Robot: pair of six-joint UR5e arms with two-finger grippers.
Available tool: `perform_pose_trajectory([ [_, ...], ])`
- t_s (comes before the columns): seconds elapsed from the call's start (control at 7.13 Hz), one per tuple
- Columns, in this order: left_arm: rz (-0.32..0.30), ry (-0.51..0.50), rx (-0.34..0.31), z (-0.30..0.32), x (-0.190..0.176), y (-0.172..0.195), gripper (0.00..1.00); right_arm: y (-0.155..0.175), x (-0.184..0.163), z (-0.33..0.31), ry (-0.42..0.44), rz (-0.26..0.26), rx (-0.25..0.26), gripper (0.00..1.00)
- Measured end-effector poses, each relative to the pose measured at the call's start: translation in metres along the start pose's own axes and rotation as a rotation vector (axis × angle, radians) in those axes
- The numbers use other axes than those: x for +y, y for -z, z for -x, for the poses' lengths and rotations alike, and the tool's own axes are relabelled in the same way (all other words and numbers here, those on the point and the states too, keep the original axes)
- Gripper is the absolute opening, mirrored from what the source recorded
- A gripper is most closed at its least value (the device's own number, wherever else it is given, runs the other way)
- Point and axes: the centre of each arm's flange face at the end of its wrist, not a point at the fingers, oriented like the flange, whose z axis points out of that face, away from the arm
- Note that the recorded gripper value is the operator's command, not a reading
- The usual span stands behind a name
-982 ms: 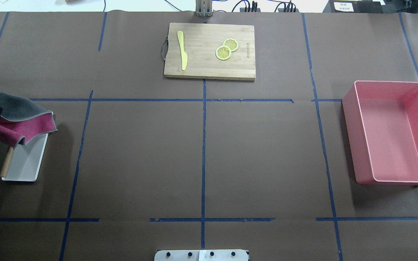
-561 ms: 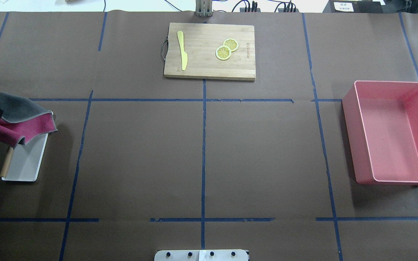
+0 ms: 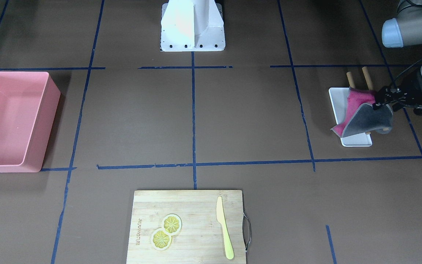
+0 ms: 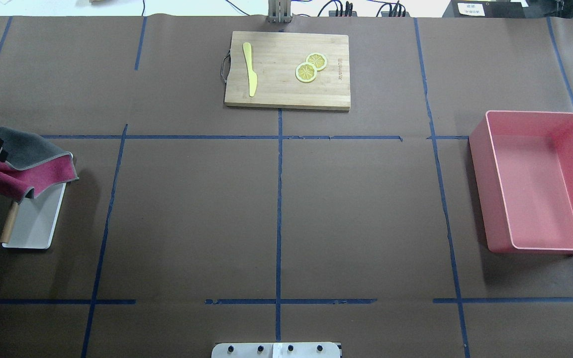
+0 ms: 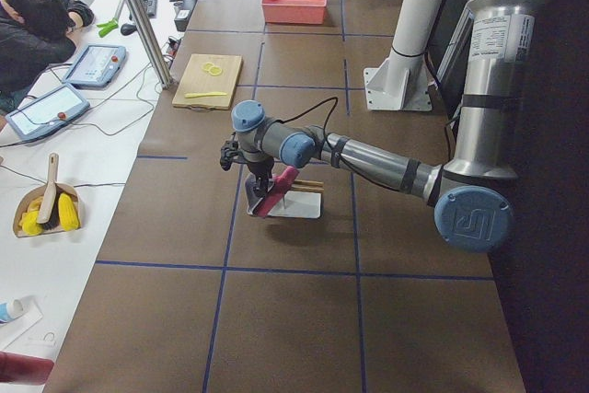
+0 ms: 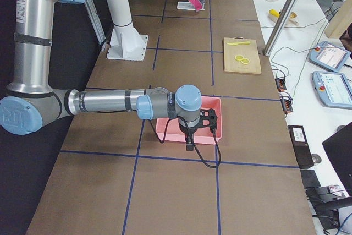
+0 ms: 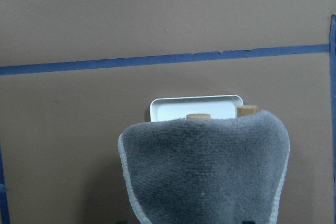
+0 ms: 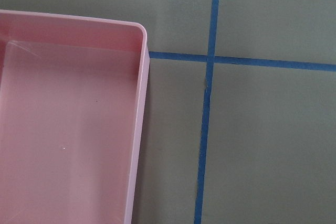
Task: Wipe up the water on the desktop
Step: 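Lower the left gripper onto the grey-and-pink cloth and grasp it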
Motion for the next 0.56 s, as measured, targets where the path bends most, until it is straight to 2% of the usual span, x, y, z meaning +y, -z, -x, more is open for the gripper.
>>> perform_pose_trajectory([
  [0.14, 0.004, -0.006, 0.001, -0.0034, -0.0001, -0.0022, 0.32, -0.0001, 0.0003, -0.0001, 0.0, 0.0, 0.0, 1.0],
  [0.28, 0.006, -0.008, 0.001, -0.0049, 0.0002, -0.0031, 0.17, -0.0001, 0.0008, -0.0003, -0.001, 0.0, 0.0, 1.0],
  [0.42, 0.004, -0.011, 0.003, -0.0069, 0.0006, -0.0018, 0.09, 0.0001, 0.0014, -0.0005, -0.002, 0.0, 0.0, 1.0],
  [0.56, -0.002, -0.015, 0.005, -0.0096, 0.0012, 0.0011, 0.06, 0.0, 0.0021, -0.0008, -0.002, 0.001, 0.0, 1.0],
])
